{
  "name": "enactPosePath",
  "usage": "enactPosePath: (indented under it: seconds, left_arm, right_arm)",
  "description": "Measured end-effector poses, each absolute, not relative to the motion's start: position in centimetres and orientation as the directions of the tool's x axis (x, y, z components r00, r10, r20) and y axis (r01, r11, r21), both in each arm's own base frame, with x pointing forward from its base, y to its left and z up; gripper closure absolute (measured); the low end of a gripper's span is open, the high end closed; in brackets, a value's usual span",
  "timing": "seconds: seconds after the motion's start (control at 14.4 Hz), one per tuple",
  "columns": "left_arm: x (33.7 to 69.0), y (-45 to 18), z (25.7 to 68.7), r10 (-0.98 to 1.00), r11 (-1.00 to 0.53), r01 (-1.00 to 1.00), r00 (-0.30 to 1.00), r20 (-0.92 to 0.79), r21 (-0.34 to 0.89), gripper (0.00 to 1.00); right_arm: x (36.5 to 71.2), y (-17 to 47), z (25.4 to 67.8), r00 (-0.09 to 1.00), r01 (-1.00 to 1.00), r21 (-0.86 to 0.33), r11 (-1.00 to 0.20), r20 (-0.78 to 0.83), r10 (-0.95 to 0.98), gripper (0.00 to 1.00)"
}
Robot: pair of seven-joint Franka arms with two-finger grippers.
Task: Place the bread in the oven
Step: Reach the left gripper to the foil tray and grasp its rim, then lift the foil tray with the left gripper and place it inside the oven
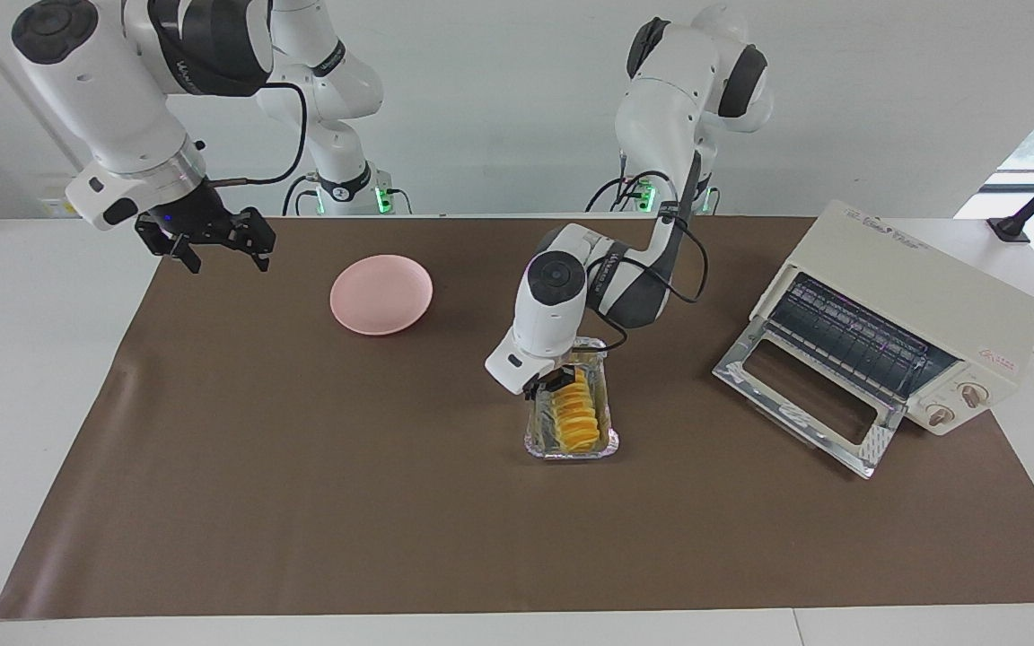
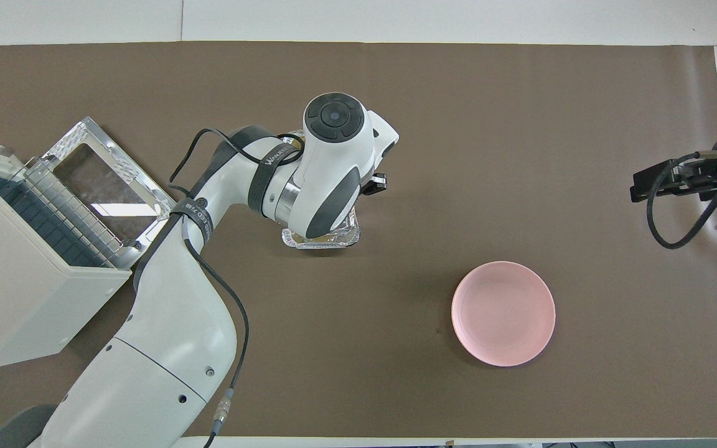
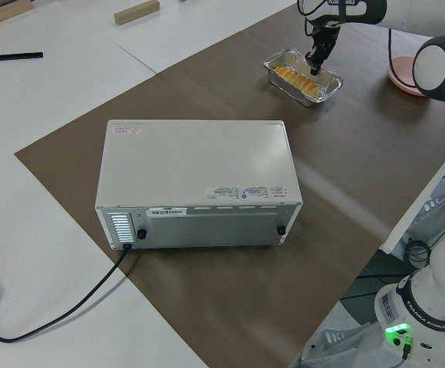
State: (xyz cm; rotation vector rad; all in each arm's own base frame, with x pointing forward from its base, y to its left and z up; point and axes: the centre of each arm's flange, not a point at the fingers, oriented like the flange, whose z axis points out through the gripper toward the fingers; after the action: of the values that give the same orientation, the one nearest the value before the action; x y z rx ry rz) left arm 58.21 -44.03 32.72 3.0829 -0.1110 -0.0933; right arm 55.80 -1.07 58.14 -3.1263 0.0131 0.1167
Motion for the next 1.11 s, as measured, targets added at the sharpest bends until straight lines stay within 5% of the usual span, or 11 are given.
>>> enactPosePath:
  seconds: [0.35,0.76,1.11]
  left_arm:
    - [60.9,-39.5,36.7,0.125,-0.992,0.123,0.989,-0.081,-0.028,0.98]
    - [66.4,-25.1,42.6,0.482,-0.876,0.473,0.868,-0.12,-0.098,0.98]
    - [67.4,-16.9,45.2,0.6,-0.796,0.581,0.794,-0.098,-0.168,0.98]
  right_arm:
    - [55.8,-1.1,58.1,0.997,-0.009,-0.013,-1.0,-0.075,-0.008,0.0]
    - [55.8,-1.1,58.1,0.997,-0.009,-0.013,-1.0,-0.075,-0.008,0.0]
    - [55.8,-1.1,58.1,0.997,-0.009,-0.013,-1.0,-0.075,-0.008,0.0]
